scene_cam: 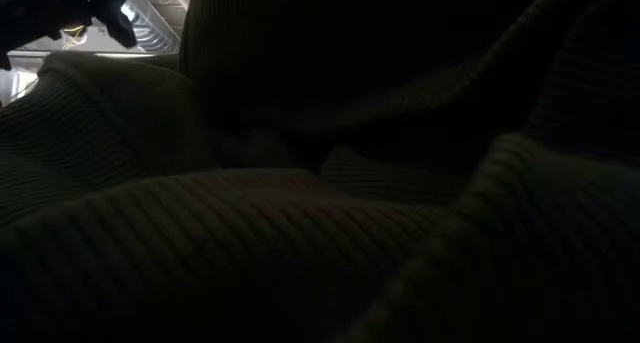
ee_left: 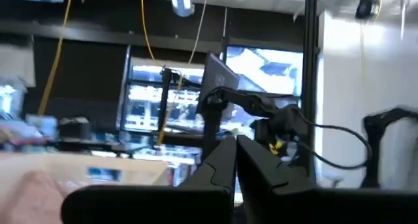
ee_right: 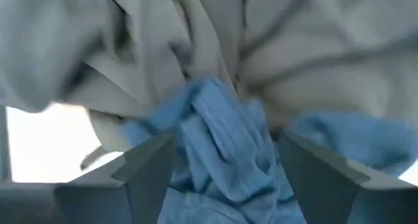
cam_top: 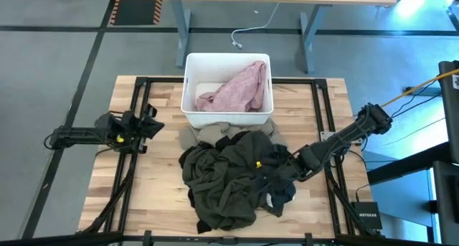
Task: Sort clothes
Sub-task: Put the blue short into the white bin
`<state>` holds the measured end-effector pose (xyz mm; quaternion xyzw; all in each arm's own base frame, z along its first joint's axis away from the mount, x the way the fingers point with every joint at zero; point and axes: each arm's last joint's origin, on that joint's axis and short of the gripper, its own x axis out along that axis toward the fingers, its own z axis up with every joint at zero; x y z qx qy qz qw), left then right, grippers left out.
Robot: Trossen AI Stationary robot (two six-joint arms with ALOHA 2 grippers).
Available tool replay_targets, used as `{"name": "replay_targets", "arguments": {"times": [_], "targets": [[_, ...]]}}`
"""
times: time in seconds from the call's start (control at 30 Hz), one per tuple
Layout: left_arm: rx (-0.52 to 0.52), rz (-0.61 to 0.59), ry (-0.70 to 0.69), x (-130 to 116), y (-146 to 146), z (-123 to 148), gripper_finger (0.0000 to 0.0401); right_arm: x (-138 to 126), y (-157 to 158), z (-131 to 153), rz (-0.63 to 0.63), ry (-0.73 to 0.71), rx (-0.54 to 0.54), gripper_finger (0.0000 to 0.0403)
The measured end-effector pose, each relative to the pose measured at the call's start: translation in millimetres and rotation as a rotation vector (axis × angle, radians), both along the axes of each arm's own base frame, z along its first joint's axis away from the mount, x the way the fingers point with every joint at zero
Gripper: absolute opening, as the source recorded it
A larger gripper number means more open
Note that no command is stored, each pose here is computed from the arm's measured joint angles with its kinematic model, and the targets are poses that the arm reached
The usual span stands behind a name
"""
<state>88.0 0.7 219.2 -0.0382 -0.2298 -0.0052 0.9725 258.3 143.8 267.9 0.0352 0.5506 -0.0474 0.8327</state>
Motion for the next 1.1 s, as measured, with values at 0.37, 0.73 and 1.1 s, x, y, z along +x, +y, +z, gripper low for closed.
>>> {"name": "replay_targets", "arguments": {"times": [0.37,0.73,1.1], "targets": [[0.176,0.1,0.023,4,1,19,0.0008,-13,-13,-61,-0.066,0.198,-0.015,0.0289],[0.258,0.141,0.021,4,1,20,0.0008,-7,-16,-89,-0.095,0.298,-0.038,0.0138],[0.229,0.129,0.026,4,1,19,0.0008,14,-10,-9,-0.023,0.191,-0.152,0.0051]]}}
